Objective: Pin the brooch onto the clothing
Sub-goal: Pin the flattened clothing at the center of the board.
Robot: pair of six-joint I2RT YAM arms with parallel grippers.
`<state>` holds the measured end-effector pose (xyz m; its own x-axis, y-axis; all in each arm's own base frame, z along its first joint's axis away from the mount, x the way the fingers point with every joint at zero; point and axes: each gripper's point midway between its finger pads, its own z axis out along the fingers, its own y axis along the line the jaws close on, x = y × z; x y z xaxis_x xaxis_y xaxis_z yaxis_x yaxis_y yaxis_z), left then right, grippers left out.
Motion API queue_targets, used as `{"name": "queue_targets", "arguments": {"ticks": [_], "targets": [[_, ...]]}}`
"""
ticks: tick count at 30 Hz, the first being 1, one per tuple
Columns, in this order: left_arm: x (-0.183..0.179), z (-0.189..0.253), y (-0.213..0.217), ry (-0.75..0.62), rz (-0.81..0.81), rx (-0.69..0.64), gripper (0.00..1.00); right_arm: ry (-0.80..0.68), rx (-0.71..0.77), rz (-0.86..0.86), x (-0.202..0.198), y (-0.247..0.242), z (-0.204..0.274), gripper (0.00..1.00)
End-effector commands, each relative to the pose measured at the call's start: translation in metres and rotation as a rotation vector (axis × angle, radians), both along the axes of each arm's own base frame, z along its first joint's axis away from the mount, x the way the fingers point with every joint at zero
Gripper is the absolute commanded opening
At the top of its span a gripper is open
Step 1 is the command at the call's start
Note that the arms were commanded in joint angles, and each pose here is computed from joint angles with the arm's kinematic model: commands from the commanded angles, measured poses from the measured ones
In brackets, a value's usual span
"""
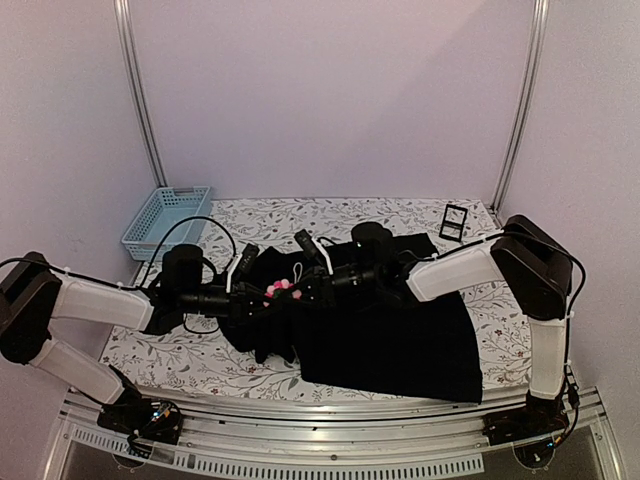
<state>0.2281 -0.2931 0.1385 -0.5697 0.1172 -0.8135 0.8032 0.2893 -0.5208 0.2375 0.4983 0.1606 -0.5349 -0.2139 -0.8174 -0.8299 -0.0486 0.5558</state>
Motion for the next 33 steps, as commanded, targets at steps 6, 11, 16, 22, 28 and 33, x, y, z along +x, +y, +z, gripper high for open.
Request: {"name": "queue_targets", "arguments": {"ticks": [6, 11, 16, 22, 28, 33], "targets": [[0.004, 0.008, 0.001, -0.036, 0.001, 0.006, 0.0, 0.004, 0.037, 0.003, -0.002, -0.013, 0.016, 0.36], [0.006, 0.007, 0.002, -0.039, 0.008, 0.011, 0.0, 0.013, 0.047, 0.001, -0.001, -0.009, 0.018, 0.17], [0.007, 0.005, 0.002, -0.033, 0.015, 0.016, 0.0, 0.027, 0.037, 0.019, -0.002, 0.0, 0.012, 0.23], [0.007, 0.004, 0.002, -0.032, 0.017, 0.019, 0.0, 0.029, 0.026, 0.021, -0.004, 0.003, 0.009, 0.3], [0.008, 0.006, 0.002, -0.033, 0.021, 0.017, 0.0, 0.023, 0.017, 0.011, -0.002, 0.004, 0.007, 0.11], [0.009, 0.006, 0.002, -0.028, 0.023, 0.016, 0.0, 0.03, 0.005, 0.007, 0.001, 0.006, 0.004, 0.09]]}}
